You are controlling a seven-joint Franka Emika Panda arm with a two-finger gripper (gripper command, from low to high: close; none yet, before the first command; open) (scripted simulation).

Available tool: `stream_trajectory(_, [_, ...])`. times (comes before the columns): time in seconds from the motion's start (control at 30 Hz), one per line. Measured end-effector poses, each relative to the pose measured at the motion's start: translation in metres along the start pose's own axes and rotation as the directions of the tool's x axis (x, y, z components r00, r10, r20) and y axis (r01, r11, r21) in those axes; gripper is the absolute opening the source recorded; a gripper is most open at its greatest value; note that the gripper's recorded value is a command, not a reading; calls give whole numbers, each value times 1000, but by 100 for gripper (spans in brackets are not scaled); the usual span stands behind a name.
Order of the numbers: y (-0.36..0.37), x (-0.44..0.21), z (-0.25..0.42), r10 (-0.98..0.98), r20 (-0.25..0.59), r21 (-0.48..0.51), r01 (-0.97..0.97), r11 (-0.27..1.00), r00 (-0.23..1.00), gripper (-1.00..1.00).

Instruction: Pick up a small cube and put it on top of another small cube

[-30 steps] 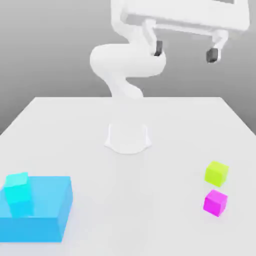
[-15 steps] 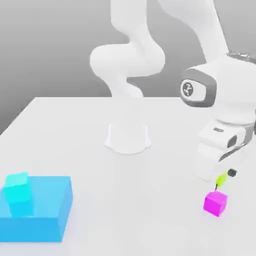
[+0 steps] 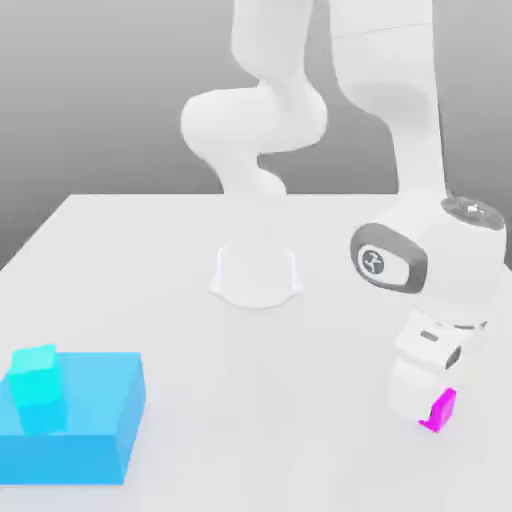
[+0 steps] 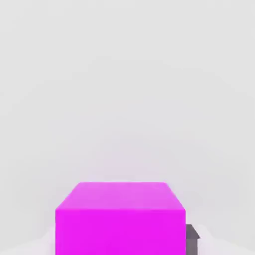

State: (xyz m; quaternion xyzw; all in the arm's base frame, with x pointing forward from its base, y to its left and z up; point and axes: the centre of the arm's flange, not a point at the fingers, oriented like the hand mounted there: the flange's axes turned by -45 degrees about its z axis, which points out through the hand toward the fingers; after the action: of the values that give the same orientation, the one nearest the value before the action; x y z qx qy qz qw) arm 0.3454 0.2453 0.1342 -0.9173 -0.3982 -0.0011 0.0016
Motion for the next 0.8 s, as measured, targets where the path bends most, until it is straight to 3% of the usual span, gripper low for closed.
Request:
stream_trajectory(0.2, [3,-1,-52,7,3,-3,-7,1000,1000,-100])
stream_trajectory(0.4, [144,-40,-85,426,18,-53,-425,904,904,-100])
stream_trajectory(0.6, [283,-146,-126,816,7,-69,-814,577,577,-100])
stream_trajectory(0.8, [364,-282,-172,990,-4,-36,-989,142,142,-100])
